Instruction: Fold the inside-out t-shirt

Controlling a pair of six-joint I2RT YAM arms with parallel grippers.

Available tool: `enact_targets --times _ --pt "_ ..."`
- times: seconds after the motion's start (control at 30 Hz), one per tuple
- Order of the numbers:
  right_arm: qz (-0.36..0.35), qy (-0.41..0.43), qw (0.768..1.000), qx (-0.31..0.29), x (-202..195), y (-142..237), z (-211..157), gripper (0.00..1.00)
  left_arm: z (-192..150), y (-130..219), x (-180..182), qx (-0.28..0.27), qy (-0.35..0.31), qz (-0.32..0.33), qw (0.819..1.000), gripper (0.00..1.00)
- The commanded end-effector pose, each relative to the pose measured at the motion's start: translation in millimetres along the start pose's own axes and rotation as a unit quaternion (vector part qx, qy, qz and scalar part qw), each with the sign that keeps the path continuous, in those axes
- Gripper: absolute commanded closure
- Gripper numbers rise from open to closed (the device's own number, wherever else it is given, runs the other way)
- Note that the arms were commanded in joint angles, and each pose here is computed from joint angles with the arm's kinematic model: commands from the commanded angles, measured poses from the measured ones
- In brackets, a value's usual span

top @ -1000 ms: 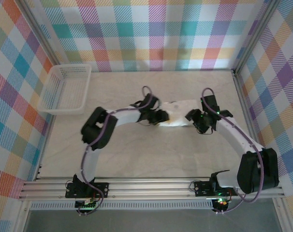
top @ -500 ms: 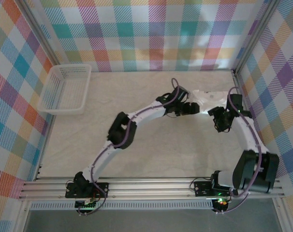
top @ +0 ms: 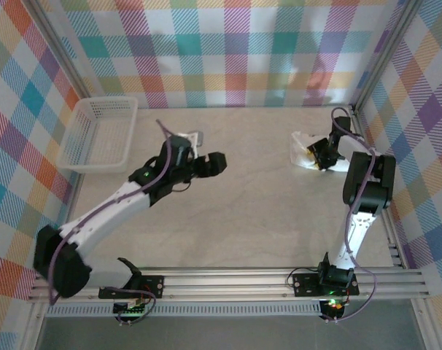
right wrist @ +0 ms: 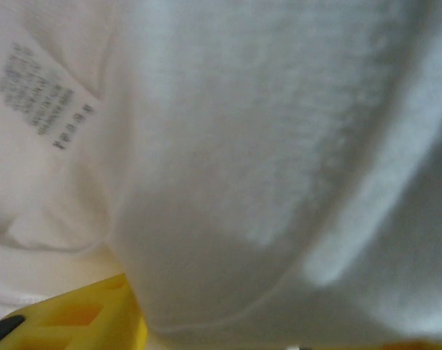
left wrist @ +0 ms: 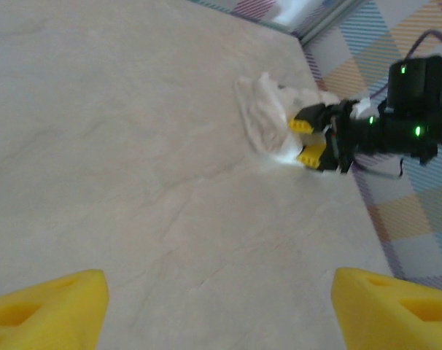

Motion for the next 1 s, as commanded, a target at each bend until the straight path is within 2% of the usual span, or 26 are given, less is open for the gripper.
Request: enact_targets --times 0.0,0.2,0.27,0.33,0.5,0.6,0.67,0.7,0.77,0.83,0.97 --pt "-0.017 0.025 0.999 -0.029 14 -16 28 0.47 -42 22 46 0.031 -0.004 0.097 0.995 0.22" --pt "-0.009 0.063 0.997 -0.044 61 -44 65 0.46 -63 66 87 -0.024 0.022 0.172 0.985 0.19" --pt "-0.003 0.089 0.994 -0.057 78 -49 79 0.45 -66 76 98 -0.046 0.03 0.196 0.979 0.06" --pt "-0.003 0.113 0.991 -0.067 90 -53 90 0.43 -66 86 107 -0.065 0.028 0.215 0.974 0.0" --pt "0.031 0.16 0.984 -0.07 121 -23 91 0.4 -64 99 123 -0.089 -0.013 0.26 0.962 0.0" --pt "0.051 0.181 0.981 -0.039 127 20 67 0.37 -64 114 144 -0.105 -0.038 0.326 0.939 0.0" --pt "0.092 0.202 0.975 0.021 122 45 28 0.37 -62 121 154 -0.122 -0.07 0.359 0.923 0.0" --pt "0.119 0.22 0.968 0.025 118 64 8 0.37 -60 126 159 -0.134 -0.088 0.374 0.914 0.0" --pt "0.151 0.256 0.955 -0.008 94 92 -21 0.3 -53 133 166 -0.169 -0.11 0.396 0.896 0.0" --pt "0.152 0.273 0.948 -0.062 58 124 -39 0.22 -51 138 179 -0.196 -0.133 0.42 0.876 0.0" --pt "0.151 0.304 0.93 -0.141 -7 145 -66 0.05 -53 135 209 -0.199 -0.142 0.454 0.857 0.0"
Point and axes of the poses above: each hand's point on the last joint's axis, 136 mm out from that joint toward the fingers, its own y axis back along the fingers, its own x axis along the line the jaws close on, z = x × y, the point moved 1 cm from there along y, back along the fingers, and after that the axes turned 10 degrees about -y, right-handed, at the moved point
